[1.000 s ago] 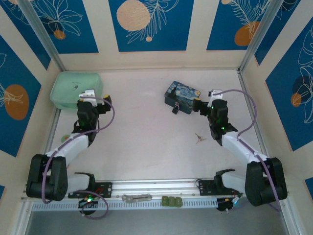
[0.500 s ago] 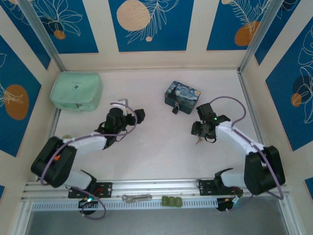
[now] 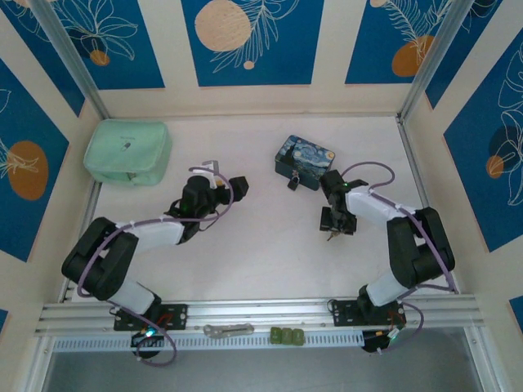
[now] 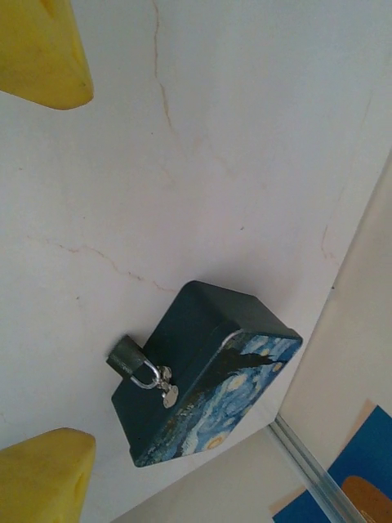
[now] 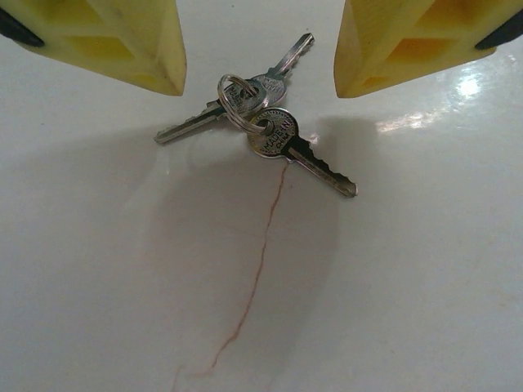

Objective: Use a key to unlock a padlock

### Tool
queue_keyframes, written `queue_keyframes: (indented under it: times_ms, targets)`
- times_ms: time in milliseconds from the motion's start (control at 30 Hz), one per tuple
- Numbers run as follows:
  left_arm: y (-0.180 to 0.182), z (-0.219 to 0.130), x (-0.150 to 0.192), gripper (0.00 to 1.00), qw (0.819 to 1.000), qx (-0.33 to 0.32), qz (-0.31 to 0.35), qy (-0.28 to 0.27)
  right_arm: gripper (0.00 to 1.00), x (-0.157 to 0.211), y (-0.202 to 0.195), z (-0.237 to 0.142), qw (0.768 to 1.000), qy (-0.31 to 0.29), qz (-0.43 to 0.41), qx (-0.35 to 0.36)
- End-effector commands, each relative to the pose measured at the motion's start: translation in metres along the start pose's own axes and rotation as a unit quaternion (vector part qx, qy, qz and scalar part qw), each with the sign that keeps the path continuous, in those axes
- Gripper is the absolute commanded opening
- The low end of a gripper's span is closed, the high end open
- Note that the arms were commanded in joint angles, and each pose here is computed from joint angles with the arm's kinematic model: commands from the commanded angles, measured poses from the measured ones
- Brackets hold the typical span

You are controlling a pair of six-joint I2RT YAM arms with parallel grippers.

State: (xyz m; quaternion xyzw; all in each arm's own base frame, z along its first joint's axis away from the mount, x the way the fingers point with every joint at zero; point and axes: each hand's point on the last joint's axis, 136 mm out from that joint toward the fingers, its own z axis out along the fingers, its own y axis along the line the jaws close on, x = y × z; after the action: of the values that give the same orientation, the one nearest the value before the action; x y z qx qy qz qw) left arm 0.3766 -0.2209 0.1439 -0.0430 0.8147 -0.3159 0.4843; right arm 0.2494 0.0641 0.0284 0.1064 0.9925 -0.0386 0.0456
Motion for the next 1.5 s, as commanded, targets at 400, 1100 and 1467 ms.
queue_keyframes:
  times_ms: [400,1100,1467]
  targets:
    - [-0.005,-0.012,-0.019,1.00,0.999,-0.003,-0.003,-0.037,0.33,0.012,0.012,0.008,0.999,0.041,0.028,-0.013]
    - [-0.013,-0.032,-0.029,1.00,0.998,0.012,-0.021,-0.054,0.00,0.003,0.020,0.000,0.999,0.000,0.023,-0.045]
    - [-0.030,-0.020,0.004,0.99,0.970,0.079,-0.231,-0.014,0.00,-0.007,0.091,-0.079,0.951,-0.082,-0.073,-0.288]
